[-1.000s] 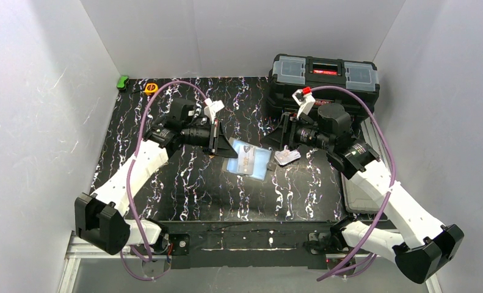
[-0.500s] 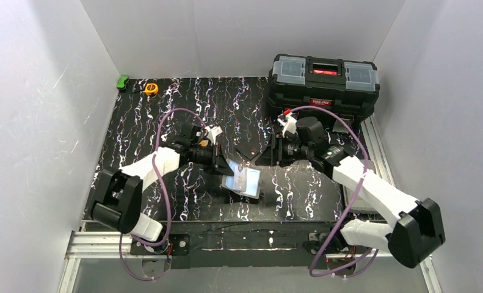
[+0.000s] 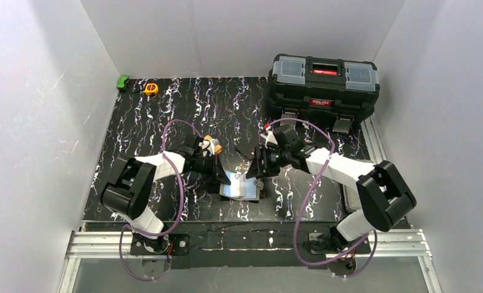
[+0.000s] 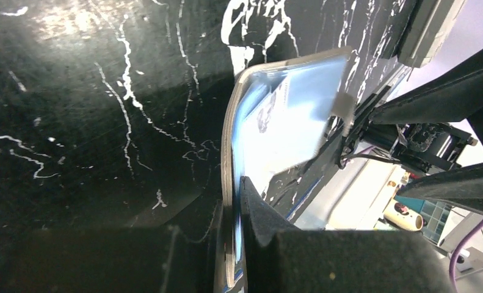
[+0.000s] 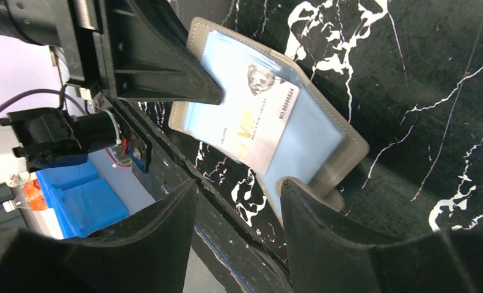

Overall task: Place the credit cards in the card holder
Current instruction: Insert the credit card into the card holder.

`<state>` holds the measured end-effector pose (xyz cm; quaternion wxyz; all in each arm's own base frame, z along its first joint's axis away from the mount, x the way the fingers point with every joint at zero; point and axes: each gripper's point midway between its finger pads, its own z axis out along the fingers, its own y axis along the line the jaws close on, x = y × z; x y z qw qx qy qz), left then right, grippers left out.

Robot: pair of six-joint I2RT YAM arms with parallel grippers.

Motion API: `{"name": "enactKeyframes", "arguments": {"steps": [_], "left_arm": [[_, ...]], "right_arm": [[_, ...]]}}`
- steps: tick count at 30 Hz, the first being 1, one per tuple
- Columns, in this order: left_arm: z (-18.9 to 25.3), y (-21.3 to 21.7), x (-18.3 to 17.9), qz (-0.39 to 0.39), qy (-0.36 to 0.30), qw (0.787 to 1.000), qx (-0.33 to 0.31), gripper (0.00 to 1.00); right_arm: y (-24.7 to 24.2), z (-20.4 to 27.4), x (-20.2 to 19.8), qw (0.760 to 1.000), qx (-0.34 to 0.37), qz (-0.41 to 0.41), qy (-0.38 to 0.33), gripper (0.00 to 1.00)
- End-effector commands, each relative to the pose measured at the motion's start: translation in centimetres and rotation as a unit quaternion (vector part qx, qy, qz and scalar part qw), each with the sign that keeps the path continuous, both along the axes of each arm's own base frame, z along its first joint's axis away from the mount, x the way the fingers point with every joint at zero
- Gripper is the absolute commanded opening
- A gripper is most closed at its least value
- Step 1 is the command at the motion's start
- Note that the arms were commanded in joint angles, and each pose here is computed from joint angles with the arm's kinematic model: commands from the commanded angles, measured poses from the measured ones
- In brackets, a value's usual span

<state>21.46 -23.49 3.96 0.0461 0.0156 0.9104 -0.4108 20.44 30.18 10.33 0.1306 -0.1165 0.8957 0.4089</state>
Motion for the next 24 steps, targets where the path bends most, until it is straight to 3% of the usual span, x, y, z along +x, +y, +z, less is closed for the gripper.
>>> {"name": "enactKeyframes", "arguments": {"steps": [1,12,19,24], "left_arm": [[-1.5,0.9,0.0,0.022,0.002,0.999,0.026,0.03],[-2.0,1.5,-1.1,0.023,0.004,0.999,0.031,0.1],[-2.2,1.9,-1.6,0.028,0.003,0.999,0.038,0.12],[-1.7,1.5,-1.0,0.027,-0.012,0.999,0.029,0.12]], "right_arm": [[1.3,0.0,0.4,1.0,0.011,0.02,-0.004,0.59],[2.0,-1.3,0.5,0.999,-0.009,0.035,0.006,0.53],[2.3,-2.7,-0.8,0.997,-0.048,0.063,0.01,0.25],[1.9,-3.8,-0.9,0.993,-0.092,0.07,0.008,0.22]]}}
